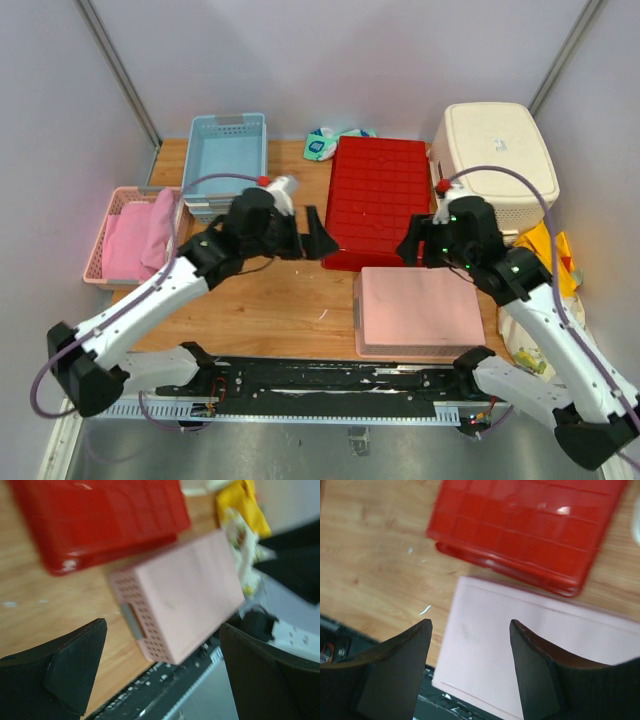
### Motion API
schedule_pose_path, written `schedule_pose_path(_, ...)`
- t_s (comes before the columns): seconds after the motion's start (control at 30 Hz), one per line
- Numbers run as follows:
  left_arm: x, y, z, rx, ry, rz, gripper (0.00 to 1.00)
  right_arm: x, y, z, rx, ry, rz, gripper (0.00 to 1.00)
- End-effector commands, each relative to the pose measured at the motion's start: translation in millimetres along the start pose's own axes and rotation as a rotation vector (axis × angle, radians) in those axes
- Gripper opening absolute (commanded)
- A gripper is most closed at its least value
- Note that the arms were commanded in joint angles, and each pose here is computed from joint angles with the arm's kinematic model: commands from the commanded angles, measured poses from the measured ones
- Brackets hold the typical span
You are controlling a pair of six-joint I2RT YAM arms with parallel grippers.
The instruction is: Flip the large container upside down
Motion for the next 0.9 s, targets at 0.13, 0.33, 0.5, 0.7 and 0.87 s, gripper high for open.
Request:
schedule_pose_path(0.13, -113, -81, 140, -0.022, -0.635, -0.172, 0.99, 57, 85, 99, -0.235, -0.186, 0.284, 0.66)
schedule_pose_path(0.33, -113, -110, 216, -0.047, -0.781, -0.151, 0.99, 100, 147, 94, -0.323, -0.039, 0.474, 0.66)
schedule_pose_path(0.5, -83, -132, 245, 0.019, -0.789, -0.140, 0.99, 115, 165, 55, -0.373, 0.147, 0.514, 0.66)
schedule_pose_path(0.7, -54, -165, 266, 0.101, -0.778, -0.127, 0.99, 107, 167, 46, -0.363, 0.184, 0.529, 0.67)
schedule_pose_path(0.87, -22, -180, 282, 0.117, -0.737, -0.103, 0.92, 89, 143, 75, -0.339, 0.062, 0.464, 0.67)
Point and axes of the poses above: each gripper's point midway between its finger pads, its own x axis out along the fingers, its own z axis along the line the jaws close on, y = z × x, the point moved 1 cm from there along -x, back along the fingers, and after that the axes turned 11 degrees about x, right-handed, at the moved point
